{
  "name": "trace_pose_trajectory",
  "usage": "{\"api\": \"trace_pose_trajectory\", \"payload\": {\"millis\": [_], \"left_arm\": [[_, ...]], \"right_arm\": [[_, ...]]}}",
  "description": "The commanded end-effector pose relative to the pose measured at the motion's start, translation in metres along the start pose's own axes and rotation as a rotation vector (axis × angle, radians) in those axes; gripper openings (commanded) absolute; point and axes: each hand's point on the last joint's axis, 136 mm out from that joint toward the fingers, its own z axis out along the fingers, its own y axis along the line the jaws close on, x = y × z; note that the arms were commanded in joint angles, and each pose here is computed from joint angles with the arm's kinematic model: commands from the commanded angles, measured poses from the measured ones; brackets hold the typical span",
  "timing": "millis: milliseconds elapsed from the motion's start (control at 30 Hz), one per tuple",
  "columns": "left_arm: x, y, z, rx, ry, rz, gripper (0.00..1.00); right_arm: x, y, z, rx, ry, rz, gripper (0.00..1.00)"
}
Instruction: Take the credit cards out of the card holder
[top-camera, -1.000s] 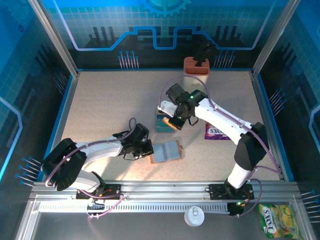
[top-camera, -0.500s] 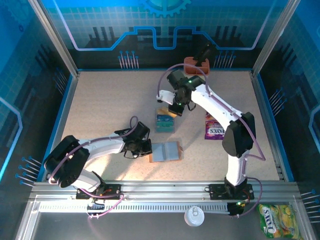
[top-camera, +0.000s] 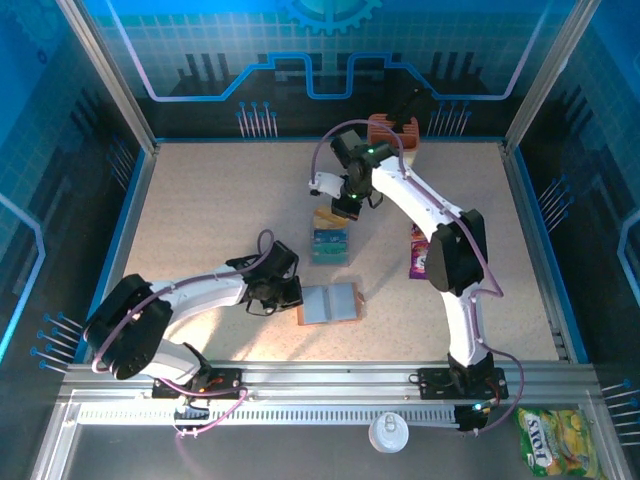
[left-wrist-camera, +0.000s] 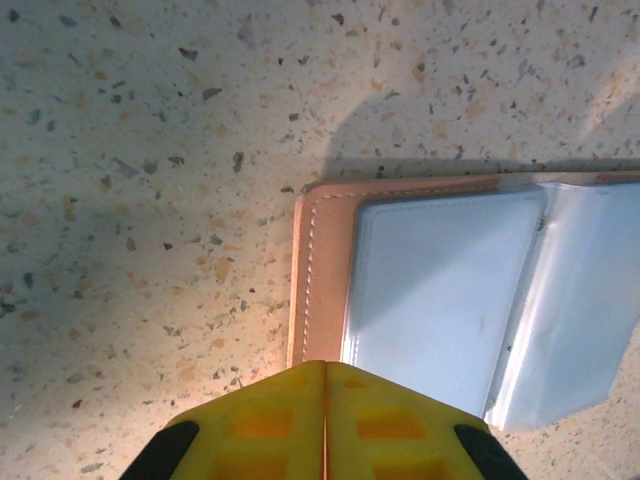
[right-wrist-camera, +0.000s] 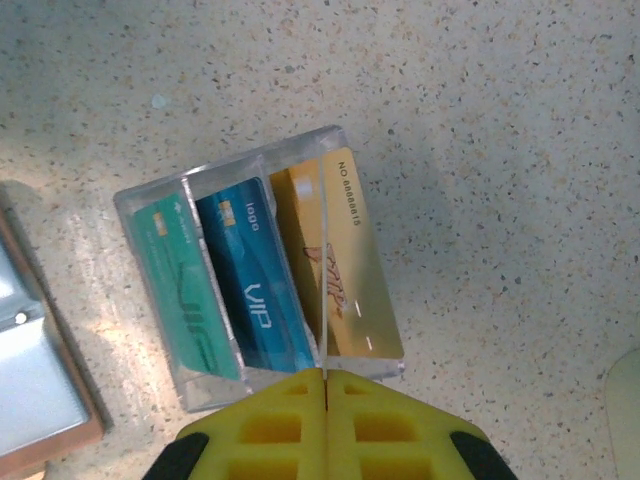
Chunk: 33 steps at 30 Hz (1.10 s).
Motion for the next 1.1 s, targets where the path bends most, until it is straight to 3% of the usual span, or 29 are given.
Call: {"api": "trace_pose_trajectory", "payload": {"millis": [0,300,467,767,900,1067], "left_arm": [[-0.005,-0.004,-0.013,0.004,-0.028,0.012,0.09],[-0.005,-0.002,-0.017,0.012,-0.042,0.008,0.1],[-0.005,-0.003,-0.018,0.017,-0.045,0.007,0.1],[-0.012,-0.003,-0.024,-0.003,-0.066,0.032,0.12],[-0.024,0.007,-0.034,-0.041,-0.117,0.029,0.24],[-0.041,0.021,-0.048,-0.066,-0.187,0.019,0.51]], "right_arm": [[0.002,-0.009,0.007,0.009,0.015,-0.017,0.0],[0.009,-0.01,0.009,0.015,0.05,-0.033,0.0],[0.008,-0.012,-0.002,0.048,0.051,-0.031,0.16],[0.003,-0.019,-0.039,0.156,0.012,0.023,0.18],[0.012,-0.019,-0.053,0.221,0.003,0.098,0.27],[0.028,-0.013,-0.064,0.286,-0.036,0.197,0.43]]}}
